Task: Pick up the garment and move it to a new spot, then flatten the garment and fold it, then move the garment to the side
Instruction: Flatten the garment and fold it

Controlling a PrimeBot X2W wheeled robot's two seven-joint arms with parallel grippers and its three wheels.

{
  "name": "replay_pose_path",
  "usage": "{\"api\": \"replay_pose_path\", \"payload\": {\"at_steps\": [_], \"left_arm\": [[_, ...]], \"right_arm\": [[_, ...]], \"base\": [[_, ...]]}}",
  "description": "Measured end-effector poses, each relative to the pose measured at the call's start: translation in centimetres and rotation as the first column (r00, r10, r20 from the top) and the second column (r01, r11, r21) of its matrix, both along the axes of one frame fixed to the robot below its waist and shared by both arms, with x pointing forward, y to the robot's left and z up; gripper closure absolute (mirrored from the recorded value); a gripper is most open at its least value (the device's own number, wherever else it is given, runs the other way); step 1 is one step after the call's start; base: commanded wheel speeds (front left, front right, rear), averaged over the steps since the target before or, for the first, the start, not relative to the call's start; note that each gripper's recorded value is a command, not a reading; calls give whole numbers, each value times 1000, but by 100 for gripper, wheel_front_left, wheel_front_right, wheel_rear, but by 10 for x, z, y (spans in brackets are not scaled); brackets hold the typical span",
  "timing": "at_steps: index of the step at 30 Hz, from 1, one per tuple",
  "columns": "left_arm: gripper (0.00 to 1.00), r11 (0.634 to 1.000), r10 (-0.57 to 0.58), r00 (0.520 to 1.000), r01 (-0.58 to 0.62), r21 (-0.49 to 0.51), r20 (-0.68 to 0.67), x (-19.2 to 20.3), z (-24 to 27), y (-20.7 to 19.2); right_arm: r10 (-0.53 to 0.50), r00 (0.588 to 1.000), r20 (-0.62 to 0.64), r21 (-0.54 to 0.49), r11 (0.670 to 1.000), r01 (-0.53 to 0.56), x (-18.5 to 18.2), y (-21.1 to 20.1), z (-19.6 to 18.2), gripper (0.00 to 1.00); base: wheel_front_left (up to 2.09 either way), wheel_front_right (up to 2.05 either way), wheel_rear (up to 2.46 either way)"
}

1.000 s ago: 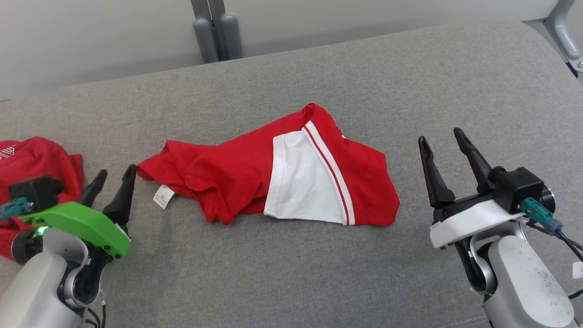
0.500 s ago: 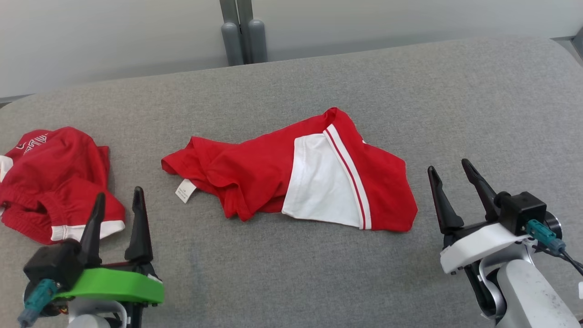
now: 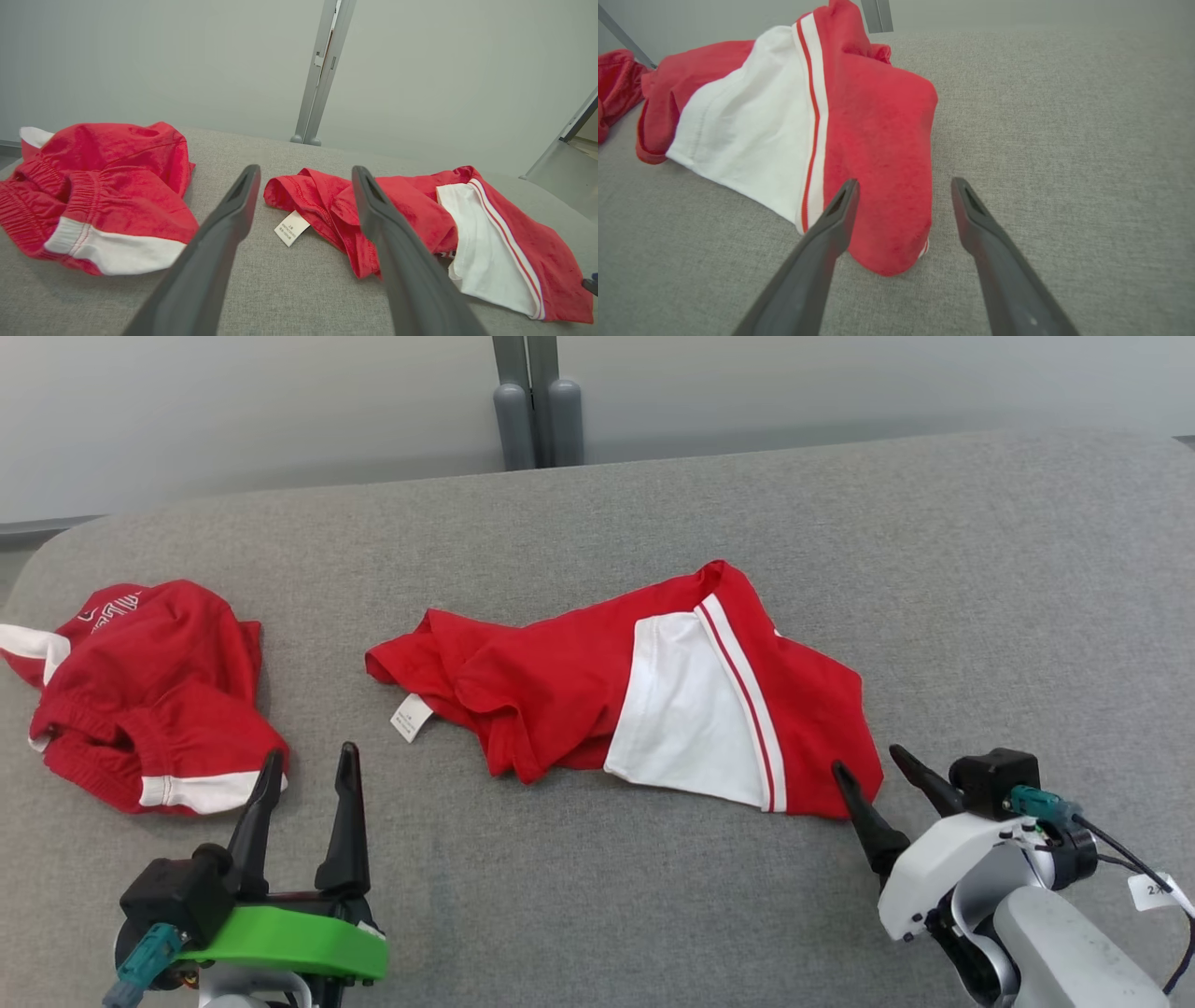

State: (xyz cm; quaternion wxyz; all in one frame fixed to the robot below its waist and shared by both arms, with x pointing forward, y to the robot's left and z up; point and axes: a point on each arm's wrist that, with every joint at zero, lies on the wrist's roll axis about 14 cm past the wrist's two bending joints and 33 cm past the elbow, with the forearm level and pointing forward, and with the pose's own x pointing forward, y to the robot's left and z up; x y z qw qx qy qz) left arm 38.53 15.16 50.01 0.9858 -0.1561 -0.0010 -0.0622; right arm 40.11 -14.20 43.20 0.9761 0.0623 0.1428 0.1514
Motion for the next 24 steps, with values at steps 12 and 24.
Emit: {"api": "replay_pose_path", "payload": {"at_steps": [12,24], "left_arm": [[0,998,55,998,-55,6,-42,-8,-16,17],[0,1000,22,995,-22,1,-94,4,-37,8]], "right_arm": [[69,997,43,-21,997,-68,42,-1,27,100],[30,998,59,-117,993,-23,122,-46,56,78]], "base": [[0,0,0],[0,0,0]]}}
